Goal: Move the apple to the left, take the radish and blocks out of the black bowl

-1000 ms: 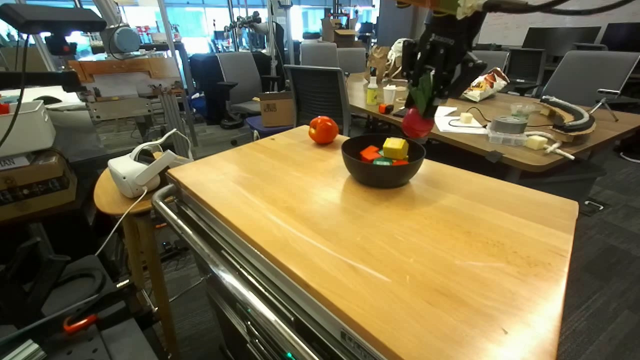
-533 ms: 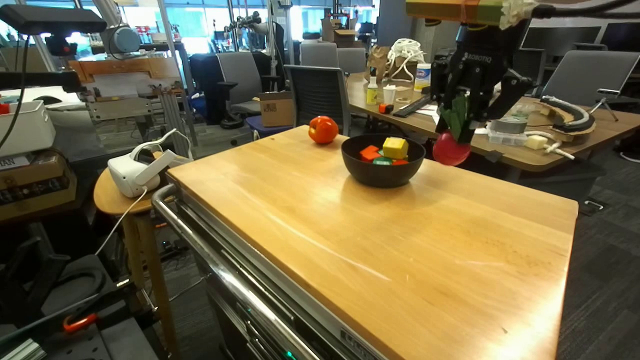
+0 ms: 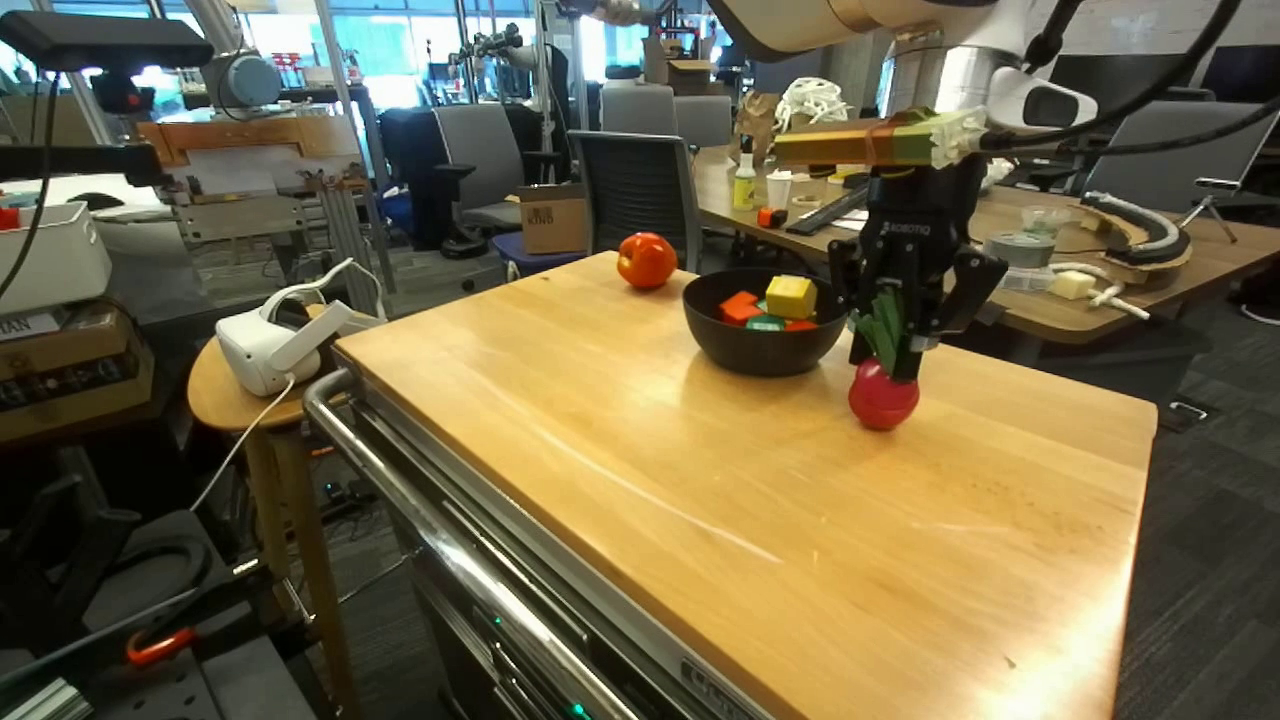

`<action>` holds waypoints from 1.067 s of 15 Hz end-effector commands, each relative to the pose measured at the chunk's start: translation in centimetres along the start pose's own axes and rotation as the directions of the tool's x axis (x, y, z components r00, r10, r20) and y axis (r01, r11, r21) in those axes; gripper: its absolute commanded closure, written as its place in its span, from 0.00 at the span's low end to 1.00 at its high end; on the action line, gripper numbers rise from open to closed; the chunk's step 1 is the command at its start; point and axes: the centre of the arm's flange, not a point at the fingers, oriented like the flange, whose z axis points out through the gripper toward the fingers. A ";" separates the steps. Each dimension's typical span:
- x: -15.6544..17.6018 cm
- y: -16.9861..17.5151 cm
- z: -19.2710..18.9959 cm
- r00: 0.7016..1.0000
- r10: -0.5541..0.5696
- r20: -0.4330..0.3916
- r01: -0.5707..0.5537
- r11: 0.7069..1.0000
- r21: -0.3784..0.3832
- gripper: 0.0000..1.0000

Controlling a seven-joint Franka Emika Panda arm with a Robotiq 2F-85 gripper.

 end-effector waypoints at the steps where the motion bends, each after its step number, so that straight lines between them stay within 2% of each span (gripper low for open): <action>1: 0.9 0.4 -1.0 1.000 0.015 0.006 -0.015 0.998 -0.056 0.33; 2: 0.7 0.6 -1.2 1.000 0.018 -0.002 -0.018 0.998 -0.055 0.28; 5: -0.4 1.5 -2.6 0.999 0.016 -0.037 -0.018 0.999 -0.036 0.04; 6: -1.0 1.6 -3.5 0.999 -0.002 -0.052 0.002 1.000 -0.004 0.01; 8: -2.4 1.6 -5.4 0.993 -0.016 -0.119 0.022 0.999 0.049 0.00; 10: -3.4 0.9 -7.9 0.973 -0.016 -0.229 0.038 0.995 0.090 0.00; 12: -3.7 -0.8 -10.2 0.953 -0.060 -0.296 0.106 0.984 0.140 0.00; 15: -4.5 -4.2 -11.8 0.923 -0.212 -0.320 0.269 0.953 0.143 0.00; 16: -2.9 -2.9 -11.5 0.946 -0.131 -0.296 0.176 0.975 0.131 0.00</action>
